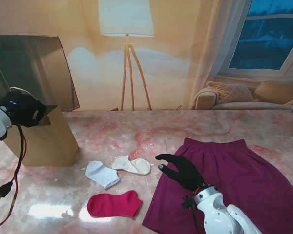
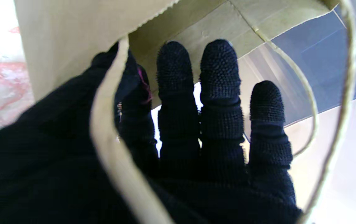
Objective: Fold the socks and the shorts into the kraft paper bag
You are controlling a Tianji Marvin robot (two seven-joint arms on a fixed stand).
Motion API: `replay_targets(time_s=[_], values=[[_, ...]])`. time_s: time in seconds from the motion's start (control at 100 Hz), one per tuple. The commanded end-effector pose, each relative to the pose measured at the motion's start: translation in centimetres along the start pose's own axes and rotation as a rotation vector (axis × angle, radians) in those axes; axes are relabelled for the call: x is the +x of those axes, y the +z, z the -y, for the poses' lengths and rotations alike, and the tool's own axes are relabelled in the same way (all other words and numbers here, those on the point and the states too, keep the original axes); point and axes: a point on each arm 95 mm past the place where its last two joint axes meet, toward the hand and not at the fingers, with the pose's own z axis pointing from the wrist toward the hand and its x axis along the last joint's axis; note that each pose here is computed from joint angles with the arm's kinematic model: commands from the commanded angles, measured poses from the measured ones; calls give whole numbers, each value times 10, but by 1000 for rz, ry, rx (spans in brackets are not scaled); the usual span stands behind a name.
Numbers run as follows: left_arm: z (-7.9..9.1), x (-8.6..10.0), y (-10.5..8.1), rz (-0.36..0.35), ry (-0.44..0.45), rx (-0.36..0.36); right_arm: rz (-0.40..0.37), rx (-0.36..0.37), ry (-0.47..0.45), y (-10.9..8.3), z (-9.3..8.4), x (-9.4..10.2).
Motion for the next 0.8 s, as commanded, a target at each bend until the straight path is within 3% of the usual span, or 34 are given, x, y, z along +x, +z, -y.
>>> replay_targets(time_s=[0.0, 0.39, 0.68, 0.79], values=[[-3, 1, 1, -9, 19, -17, -1, 7, 8, -1, 4, 1], [-14, 5, 2, -22, 64, -101, 0, 11, 13, -2, 5, 0], [-17, 2, -3, -7, 55, -261, 0, 12, 15, -2, 6, 0], [-17, 2, -3, -8, 56, -265, 0, 13, 15, -2, 6, 0]])
